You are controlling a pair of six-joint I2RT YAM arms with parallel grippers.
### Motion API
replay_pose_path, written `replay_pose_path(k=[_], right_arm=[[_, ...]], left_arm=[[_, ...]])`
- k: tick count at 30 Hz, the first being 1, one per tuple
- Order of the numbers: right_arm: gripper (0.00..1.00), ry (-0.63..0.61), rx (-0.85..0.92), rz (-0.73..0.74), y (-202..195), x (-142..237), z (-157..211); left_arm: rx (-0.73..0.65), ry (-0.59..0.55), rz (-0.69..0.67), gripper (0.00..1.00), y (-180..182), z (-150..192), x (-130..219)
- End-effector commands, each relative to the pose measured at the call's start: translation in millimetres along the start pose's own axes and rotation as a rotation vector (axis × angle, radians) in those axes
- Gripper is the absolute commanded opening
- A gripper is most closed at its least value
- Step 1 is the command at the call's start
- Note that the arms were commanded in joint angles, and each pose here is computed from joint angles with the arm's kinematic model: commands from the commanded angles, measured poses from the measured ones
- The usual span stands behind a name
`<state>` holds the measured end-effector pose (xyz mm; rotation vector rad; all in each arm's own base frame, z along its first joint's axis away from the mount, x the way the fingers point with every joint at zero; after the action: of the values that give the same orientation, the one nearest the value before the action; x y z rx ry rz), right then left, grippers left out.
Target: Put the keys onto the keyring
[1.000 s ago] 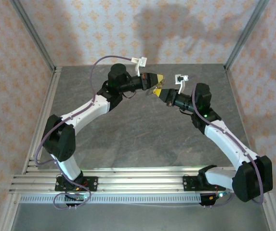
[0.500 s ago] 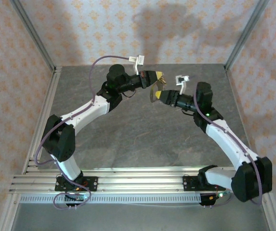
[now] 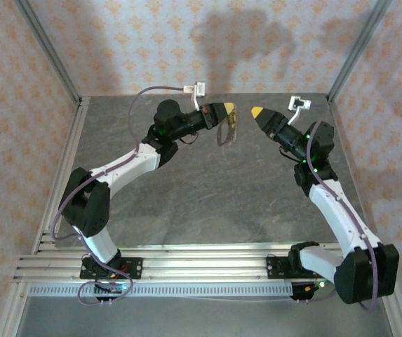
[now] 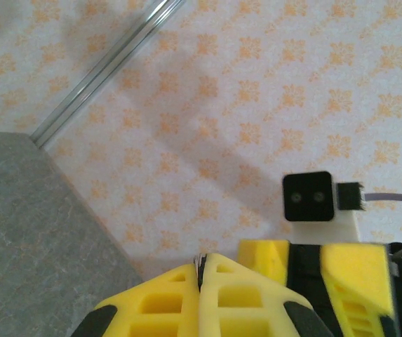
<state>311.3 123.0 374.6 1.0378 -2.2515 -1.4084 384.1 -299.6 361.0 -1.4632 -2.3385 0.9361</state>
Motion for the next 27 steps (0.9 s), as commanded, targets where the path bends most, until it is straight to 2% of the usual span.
replay_pose_path(k=[1,8,23,27], right_arm=[[0.4,-0.088,-0.045,-0.116,20.6,-9.0,-19.7],[0.4,-0.104,-0.081,-0.155,16.0,-27.7,-17.4],[0.36,-0.028,-0.111,-0.174,6.4,-56.1,4.1],[0.29,-0.018,-0.112,-0.191,8.1,-58.2,6.7]], left_arm=[[-0.043,-0.113,0.066,0.0,-33.0,-24.8,6.9],[-0.004,-0.143,0.051,0.0,-30.7,-19.4,4.3],[0.033,-0.175,0.067,0.0,-27.5,-16.9,0.7],[0.04,-0.173,0.062,0.0,-24.6,-15.1,-1.5]])
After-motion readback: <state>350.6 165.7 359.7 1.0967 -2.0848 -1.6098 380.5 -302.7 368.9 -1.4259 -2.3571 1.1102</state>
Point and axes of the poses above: each hand's point on the last joint's axis, 136 mm out from that joint toward the fingers, its own x axis back along the fingers, its own y axis along the line the jaws close on, z = x × y, the point moved 5 cm from there along x, back along the fingers, and after that the axes turned 9 degrees about -x, right-handed, at the moved point
